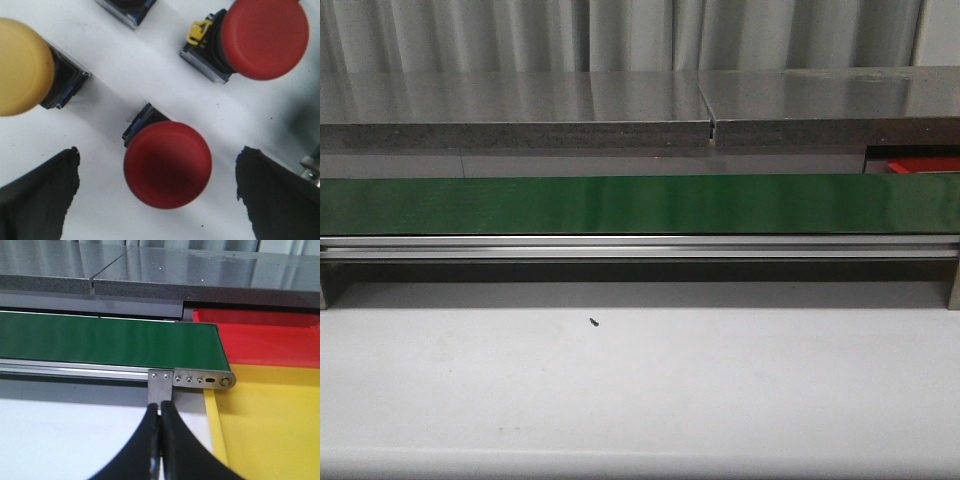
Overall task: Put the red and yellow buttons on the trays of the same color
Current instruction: 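Grasp a red push-button from the grid with the left gripper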
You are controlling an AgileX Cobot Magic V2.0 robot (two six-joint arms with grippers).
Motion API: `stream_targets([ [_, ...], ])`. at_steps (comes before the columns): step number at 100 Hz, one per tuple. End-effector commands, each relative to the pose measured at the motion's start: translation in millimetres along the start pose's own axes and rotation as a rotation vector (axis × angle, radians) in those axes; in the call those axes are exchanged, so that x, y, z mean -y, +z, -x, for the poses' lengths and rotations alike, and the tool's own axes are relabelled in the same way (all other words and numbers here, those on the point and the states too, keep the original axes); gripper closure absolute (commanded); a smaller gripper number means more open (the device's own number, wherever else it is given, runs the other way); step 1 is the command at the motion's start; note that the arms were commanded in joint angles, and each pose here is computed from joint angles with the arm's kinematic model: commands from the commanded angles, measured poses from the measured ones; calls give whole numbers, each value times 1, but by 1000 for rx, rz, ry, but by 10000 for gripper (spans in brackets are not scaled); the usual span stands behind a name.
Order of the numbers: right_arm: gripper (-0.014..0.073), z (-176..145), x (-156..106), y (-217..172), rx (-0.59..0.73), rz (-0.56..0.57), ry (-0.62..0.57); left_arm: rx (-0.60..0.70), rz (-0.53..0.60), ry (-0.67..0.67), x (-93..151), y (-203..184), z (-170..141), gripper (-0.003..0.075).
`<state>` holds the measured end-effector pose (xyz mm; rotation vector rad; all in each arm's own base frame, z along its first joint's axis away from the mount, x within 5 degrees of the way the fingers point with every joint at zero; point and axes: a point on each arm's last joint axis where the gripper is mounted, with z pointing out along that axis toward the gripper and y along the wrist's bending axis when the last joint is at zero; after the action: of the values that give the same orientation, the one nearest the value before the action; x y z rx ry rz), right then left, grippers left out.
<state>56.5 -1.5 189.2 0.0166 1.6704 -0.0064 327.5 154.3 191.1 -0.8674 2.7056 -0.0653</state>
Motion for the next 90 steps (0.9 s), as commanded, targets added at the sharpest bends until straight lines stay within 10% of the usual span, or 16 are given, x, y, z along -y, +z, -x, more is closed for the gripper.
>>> stream_targets([
  [1, 662, 7, -1, 0, 75, 9, -9, 81, -23, -4, 4, -17, 10, 116],
  [63, 662, 7, -1, 0, 75, 9, -9, 133, -32, -1, 5, -32, 12, 727],
  [90, 662, 7, -1, 0, 75, 9, -9, 293, -70, 42, 18, -97, 4, 739],
])
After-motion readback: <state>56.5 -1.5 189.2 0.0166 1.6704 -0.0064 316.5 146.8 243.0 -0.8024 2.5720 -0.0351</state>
